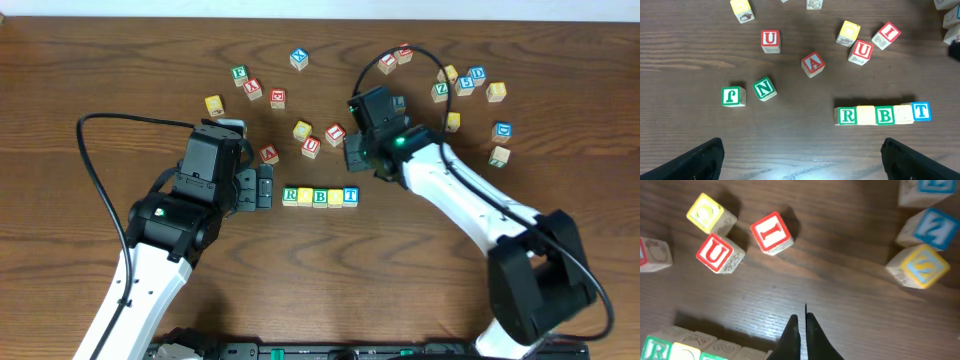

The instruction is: Spell out ROBOT

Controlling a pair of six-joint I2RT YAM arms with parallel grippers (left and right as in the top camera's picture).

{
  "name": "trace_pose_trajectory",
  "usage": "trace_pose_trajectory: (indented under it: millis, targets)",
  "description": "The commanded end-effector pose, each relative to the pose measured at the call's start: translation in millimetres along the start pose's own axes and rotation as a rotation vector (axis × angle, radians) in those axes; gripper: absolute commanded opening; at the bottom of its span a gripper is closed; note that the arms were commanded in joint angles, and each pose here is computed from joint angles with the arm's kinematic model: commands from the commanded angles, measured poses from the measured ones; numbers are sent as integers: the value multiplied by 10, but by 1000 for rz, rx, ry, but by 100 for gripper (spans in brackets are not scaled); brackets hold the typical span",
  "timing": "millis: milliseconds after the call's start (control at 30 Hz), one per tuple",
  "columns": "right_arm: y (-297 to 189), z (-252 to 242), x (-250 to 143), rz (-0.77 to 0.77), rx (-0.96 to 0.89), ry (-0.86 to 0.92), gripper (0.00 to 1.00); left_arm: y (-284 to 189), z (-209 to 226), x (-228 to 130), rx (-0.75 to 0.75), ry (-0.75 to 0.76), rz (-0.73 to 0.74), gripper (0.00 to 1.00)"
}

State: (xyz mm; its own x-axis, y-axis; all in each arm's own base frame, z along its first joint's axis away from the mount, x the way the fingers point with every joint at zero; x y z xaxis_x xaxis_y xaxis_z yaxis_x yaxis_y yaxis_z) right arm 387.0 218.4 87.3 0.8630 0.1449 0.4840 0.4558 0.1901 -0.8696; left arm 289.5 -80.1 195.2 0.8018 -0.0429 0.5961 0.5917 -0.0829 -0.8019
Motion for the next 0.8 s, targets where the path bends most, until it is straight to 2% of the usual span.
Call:
trace_pose_trajectory:
  millis: [0, 467, 767]
  targets:
    - [197, 106, -146, 42, 3, -10, 1, -5, 23, 5, 13, 3, -2, 99]
    - [374, 97, -442, 113, -28, 32, 1, -5, 23, 4, 13, 3, -1, 99]
    - [375, 127, -503, 130, -25, 61, 1, -5, 23, 5, 13, 3, -2, 99]
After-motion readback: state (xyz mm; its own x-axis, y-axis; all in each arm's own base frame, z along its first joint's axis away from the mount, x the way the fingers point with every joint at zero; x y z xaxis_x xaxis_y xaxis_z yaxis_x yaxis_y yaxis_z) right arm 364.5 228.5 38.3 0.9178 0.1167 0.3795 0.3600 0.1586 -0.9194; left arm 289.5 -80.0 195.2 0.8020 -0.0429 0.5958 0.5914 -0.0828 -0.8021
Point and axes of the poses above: each gripper's point midway between its finger pads, its own y axis out along the fingers, its own z axis along the line the jaws close on, x = y × z, the point moved 1 cm from there along -y, back along the fingers
